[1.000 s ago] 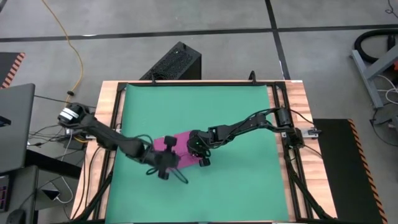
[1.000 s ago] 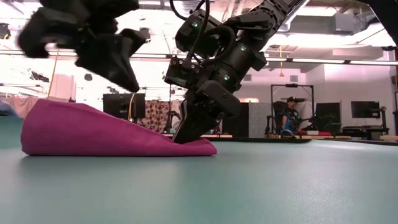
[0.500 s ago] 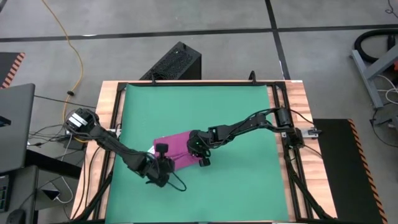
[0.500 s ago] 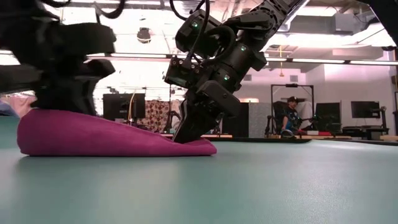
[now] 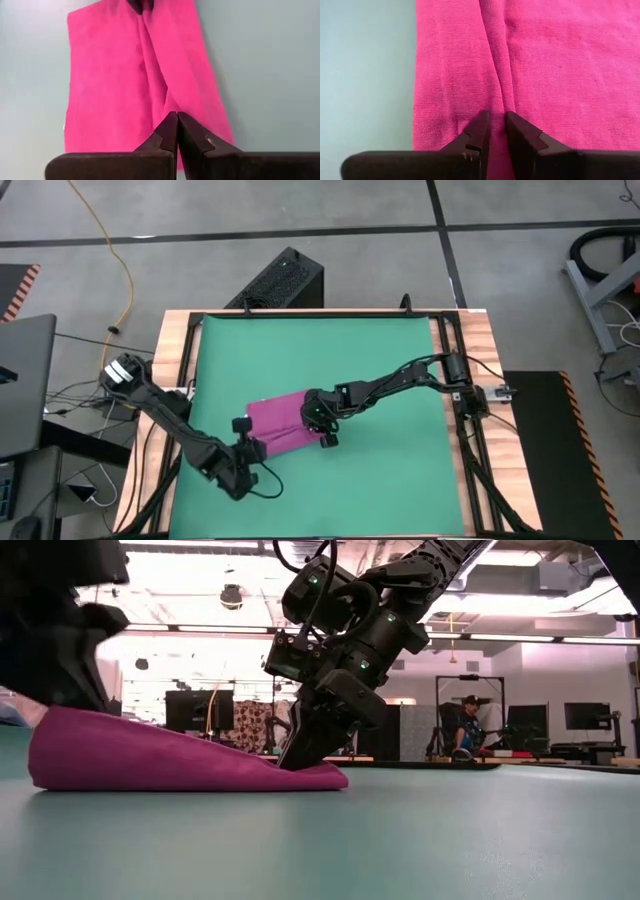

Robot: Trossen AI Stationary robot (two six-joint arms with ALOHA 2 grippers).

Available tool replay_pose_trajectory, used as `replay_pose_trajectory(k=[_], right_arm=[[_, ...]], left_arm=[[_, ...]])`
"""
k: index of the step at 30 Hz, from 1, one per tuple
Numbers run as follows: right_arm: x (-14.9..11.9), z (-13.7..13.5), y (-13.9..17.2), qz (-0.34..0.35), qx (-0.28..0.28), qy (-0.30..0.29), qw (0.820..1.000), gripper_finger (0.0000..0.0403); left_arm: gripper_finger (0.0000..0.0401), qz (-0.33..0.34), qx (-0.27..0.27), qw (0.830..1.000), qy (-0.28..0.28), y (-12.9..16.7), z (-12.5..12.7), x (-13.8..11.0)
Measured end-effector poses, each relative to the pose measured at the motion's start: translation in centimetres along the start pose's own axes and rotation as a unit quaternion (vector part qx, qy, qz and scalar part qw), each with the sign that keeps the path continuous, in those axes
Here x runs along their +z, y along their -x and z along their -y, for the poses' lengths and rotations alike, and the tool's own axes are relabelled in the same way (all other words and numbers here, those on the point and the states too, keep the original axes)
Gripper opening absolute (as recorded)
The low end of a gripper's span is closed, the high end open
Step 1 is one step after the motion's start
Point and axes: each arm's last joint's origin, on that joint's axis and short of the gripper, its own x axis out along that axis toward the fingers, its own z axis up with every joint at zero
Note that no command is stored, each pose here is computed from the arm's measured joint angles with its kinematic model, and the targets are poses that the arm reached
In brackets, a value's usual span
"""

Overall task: Roll towel
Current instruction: Roll the pink towel

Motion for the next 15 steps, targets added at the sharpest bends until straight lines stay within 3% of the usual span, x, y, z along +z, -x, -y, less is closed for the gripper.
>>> replay_pose_trajectory(k=[4, 9, 15], right_arm=[[0.0, 0.0, 0.0, 0.001, 0.0, 0.0, 1.0, 0.0087], [0.0, 0.0, 0.0, 0.001, 0.0, 0.0, 1.0, 0.0087], [0.0, -0.2, 0.0, 0.001, 0.001, -0.003, 1.0, 0.0087]], left_arm=[[0.0, 0.05, -0.004, 0.998, 0.029, 2.1, 1.0, 1.4], [0.0, 0.153, -0.018, 0.988, 0.009, 3.9, 2.5, 3.7], [0.0, 0.125, 0.039, 0.991, -0.028, 1.5, 2.5, 3.0]])
